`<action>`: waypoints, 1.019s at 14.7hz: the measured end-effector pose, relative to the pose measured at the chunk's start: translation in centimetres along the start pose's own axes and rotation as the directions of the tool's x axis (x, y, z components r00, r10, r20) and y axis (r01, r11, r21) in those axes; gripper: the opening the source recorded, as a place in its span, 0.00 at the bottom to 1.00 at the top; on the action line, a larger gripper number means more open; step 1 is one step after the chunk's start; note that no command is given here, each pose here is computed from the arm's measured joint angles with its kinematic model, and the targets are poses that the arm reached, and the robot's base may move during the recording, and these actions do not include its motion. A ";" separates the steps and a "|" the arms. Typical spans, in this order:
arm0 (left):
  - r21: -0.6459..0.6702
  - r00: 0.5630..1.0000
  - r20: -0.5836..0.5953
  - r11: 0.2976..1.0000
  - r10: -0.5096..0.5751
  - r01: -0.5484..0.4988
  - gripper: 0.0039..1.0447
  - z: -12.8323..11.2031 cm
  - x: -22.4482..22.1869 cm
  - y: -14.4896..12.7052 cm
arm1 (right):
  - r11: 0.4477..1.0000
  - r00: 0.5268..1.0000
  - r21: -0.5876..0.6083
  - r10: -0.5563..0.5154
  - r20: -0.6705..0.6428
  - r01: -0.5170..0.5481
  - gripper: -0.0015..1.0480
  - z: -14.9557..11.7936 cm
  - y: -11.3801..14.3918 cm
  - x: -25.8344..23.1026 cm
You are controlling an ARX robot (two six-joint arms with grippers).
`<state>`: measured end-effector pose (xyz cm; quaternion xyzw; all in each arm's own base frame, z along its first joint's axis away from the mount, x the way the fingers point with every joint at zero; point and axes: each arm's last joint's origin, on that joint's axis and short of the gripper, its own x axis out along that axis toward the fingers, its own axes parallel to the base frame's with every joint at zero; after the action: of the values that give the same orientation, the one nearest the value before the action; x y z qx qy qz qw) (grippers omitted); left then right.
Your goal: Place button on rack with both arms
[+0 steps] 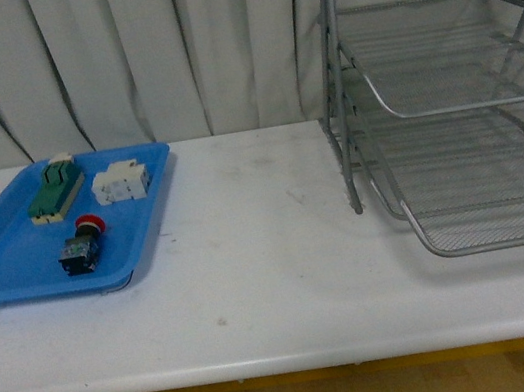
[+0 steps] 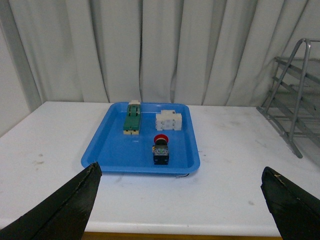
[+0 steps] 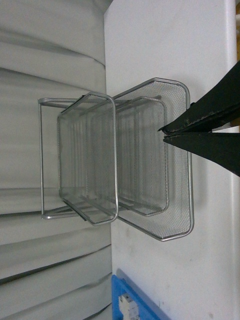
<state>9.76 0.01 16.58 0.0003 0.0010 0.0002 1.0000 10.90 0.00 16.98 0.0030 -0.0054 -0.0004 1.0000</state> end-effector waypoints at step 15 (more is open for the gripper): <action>0.000 1.000 0.000 1.000 0.000 0.000 0.94 0.0 0.0 0.0 | 1.000 1.000 -0.002 0.000 -0.007 0.000 0.82 -0.3 0.0 -1.2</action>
<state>9.76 0.01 16.58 0.0003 0.0010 0.0004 1.0000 9.72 0.00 16.67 0.0020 -0.0020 -0.0004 1.0000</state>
